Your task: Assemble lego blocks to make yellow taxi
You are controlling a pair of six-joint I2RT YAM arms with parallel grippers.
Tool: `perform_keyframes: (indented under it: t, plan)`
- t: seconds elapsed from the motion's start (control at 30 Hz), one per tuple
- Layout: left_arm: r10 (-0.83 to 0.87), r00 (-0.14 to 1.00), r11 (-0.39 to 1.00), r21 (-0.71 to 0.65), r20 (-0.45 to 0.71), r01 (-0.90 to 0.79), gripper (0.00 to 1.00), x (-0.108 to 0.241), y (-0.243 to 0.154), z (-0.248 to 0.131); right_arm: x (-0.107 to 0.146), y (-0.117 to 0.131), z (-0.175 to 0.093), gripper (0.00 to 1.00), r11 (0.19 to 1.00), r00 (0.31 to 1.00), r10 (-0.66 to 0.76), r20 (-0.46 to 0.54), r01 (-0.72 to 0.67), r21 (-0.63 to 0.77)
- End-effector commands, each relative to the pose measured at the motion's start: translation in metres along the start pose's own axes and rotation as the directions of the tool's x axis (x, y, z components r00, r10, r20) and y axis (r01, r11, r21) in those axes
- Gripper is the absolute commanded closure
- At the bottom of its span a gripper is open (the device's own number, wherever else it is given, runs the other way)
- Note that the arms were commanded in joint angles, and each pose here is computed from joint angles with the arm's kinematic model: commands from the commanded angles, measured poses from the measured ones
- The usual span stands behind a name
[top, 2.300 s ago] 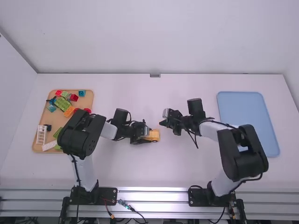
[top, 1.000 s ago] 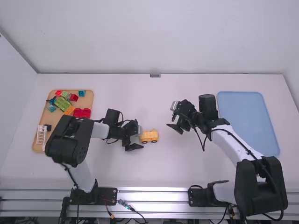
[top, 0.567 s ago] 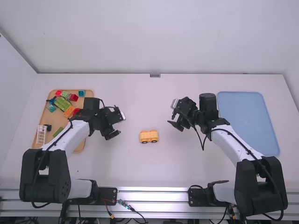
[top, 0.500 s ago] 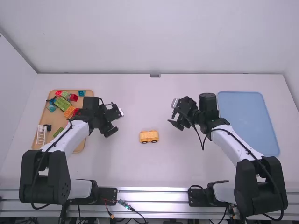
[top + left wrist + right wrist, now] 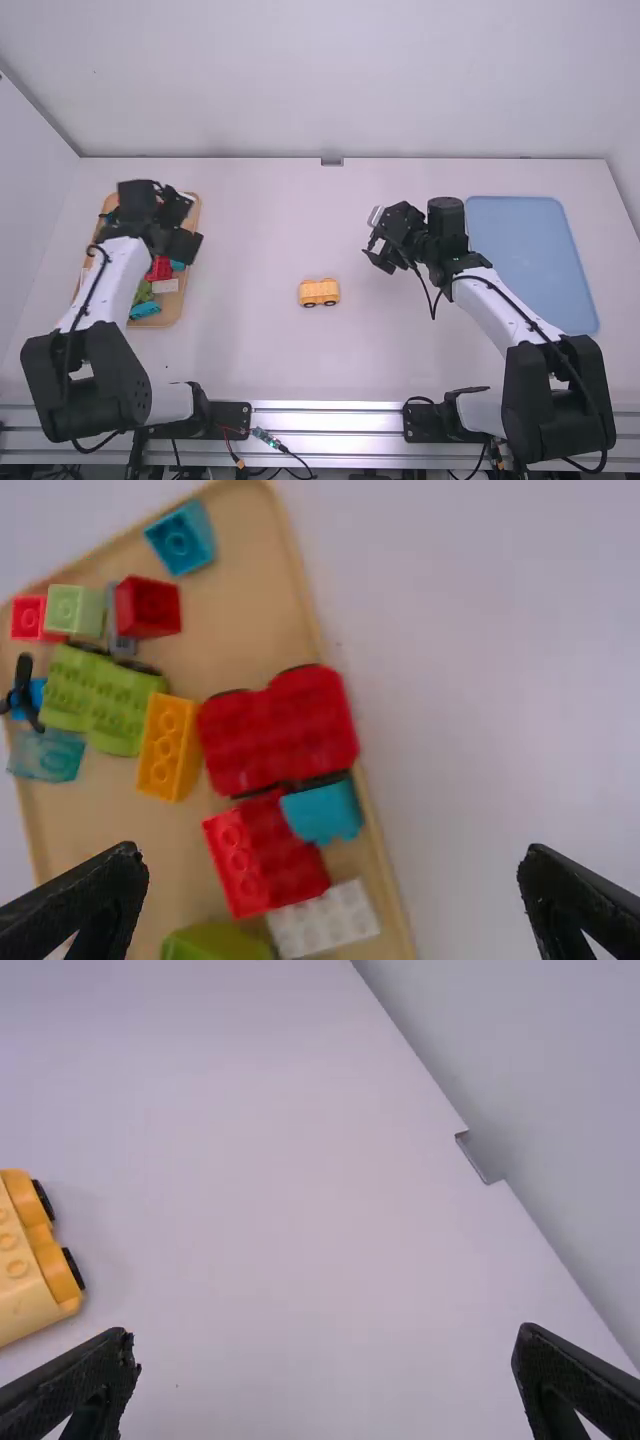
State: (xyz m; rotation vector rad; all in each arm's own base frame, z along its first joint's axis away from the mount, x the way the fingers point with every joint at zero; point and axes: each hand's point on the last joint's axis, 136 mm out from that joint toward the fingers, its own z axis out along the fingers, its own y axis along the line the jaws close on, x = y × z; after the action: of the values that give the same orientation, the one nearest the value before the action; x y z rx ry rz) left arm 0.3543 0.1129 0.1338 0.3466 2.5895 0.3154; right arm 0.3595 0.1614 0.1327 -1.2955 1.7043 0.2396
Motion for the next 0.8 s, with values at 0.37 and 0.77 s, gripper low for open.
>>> perform_keyframes:
  t: [0.37,0.77]
  plan:
    - [-0.136,0.955,0.981,0.101,-0.263,0.167,0.01,0.008,0.085,0.029,-0.001,-0.009,-0.003,0.01,0.999,1.000,0.015,-0.007,-0.015,0.048]
    - [0.054,0.993,0.989,0.144,-0.108,-0.038,0.01,-0.002,0.092,0.066,-0.006,-0.015,-0.004,0.01,0.997,1.000,-0.003,0.011,0.002,0.072]
